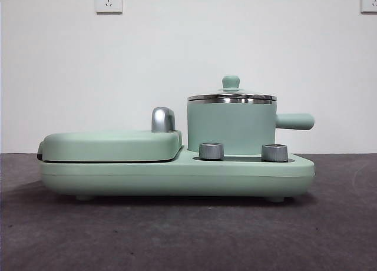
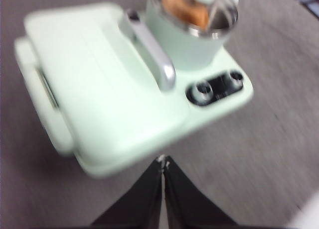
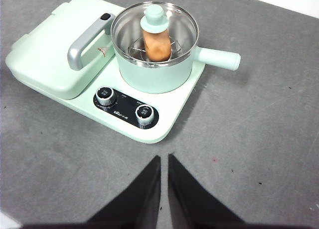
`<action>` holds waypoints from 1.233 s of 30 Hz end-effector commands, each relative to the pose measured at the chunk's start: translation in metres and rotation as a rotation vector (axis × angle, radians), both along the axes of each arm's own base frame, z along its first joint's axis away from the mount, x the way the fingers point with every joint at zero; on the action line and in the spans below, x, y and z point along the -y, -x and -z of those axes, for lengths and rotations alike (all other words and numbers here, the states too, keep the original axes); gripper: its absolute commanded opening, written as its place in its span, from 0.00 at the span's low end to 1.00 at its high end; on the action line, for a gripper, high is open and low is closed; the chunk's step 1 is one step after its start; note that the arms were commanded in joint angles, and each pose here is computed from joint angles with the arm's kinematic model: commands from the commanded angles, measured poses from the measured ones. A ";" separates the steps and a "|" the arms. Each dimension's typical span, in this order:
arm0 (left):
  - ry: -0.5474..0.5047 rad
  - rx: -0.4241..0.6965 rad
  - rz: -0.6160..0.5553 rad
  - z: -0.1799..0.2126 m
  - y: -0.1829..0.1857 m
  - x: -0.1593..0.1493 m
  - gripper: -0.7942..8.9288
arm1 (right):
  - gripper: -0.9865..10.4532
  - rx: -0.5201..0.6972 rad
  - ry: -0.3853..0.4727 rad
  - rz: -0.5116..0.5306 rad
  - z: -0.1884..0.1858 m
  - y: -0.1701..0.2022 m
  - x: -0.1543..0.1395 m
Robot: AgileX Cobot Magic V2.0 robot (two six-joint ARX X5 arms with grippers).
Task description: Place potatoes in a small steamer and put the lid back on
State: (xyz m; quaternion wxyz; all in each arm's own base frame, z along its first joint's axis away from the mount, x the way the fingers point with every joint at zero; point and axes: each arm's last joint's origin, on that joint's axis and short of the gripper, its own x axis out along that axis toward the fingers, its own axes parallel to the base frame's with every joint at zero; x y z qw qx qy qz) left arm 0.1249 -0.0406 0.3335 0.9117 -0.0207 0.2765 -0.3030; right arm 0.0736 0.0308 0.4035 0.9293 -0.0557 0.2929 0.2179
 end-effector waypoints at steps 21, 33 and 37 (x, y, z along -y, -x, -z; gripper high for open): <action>-0.008 0.442 -0.520 0.178 0.029 -0.041 0.09 | 0.10 0.018 -0.003 -0.007 -0.003 -0.001 -0.001; -0.009 0.442 -0.520 0.178 0.029 -0.041 0.09 | 0.10 0.018 -0.003 -0.007 -0.003 -0.001 -0.001; -0.009 0.442 -0.520 0.178 0.029 -0.041 0.09 | 0.10 0.045 0.049 -0.034 -0.003 -0.002 -0.001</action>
